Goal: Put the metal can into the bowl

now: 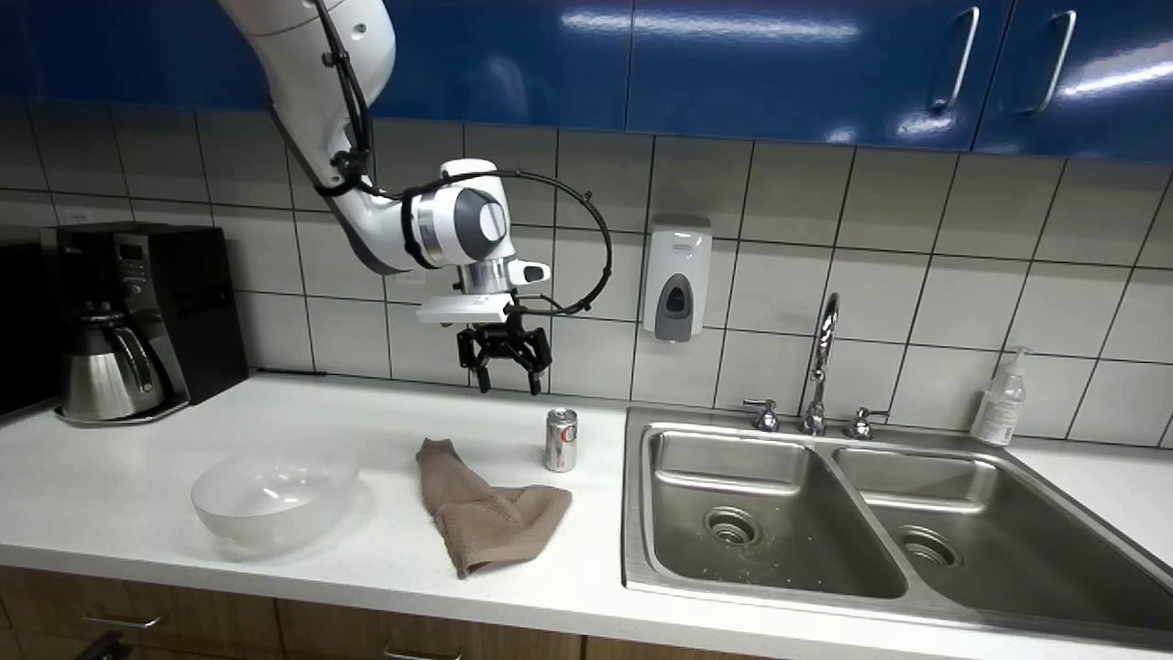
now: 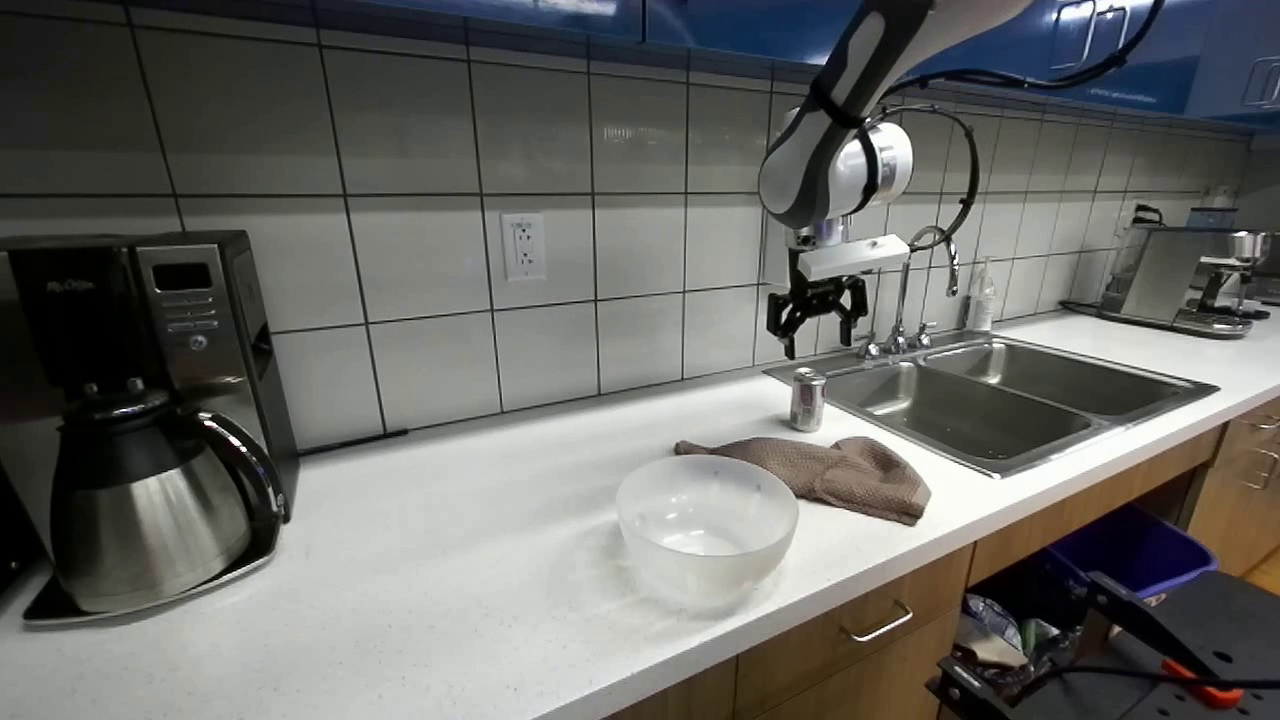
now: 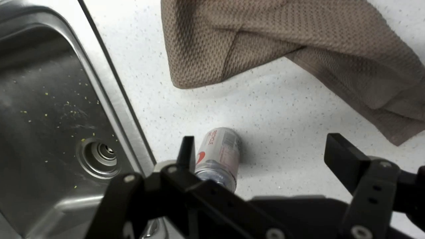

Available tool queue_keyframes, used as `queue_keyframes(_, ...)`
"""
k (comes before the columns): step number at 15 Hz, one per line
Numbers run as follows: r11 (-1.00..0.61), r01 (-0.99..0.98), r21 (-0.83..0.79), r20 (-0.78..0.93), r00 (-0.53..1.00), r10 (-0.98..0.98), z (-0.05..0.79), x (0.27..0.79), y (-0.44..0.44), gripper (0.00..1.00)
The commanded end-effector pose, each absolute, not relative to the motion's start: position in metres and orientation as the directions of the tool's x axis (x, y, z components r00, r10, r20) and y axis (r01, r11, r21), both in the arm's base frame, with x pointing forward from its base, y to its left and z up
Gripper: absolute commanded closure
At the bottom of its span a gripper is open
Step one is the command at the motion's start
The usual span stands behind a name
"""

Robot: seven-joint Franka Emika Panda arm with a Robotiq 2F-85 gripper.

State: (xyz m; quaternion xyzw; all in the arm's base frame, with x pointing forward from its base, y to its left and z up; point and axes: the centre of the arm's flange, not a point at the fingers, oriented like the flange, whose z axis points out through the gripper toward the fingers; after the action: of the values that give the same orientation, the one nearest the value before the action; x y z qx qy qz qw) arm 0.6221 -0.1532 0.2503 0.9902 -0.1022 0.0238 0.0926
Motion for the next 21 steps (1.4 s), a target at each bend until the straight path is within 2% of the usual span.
queue_keyframes(1, -0.964, -0.209, 0.164, 0.084, 0.977, -0.198, 0.241, 0.66, -0.174, 0.0)
queue_keyframes(10, -0.953, -0.273, 0.13, 0.094, 0.96, -0.262, 0.202, 0.692, -0.204, 0.0)
queue_keyframes(21, -0.929, -0.352, 0.114, 0.095, 0.935, -0.343, 0.181, 0.698, -0.246, 0.0)
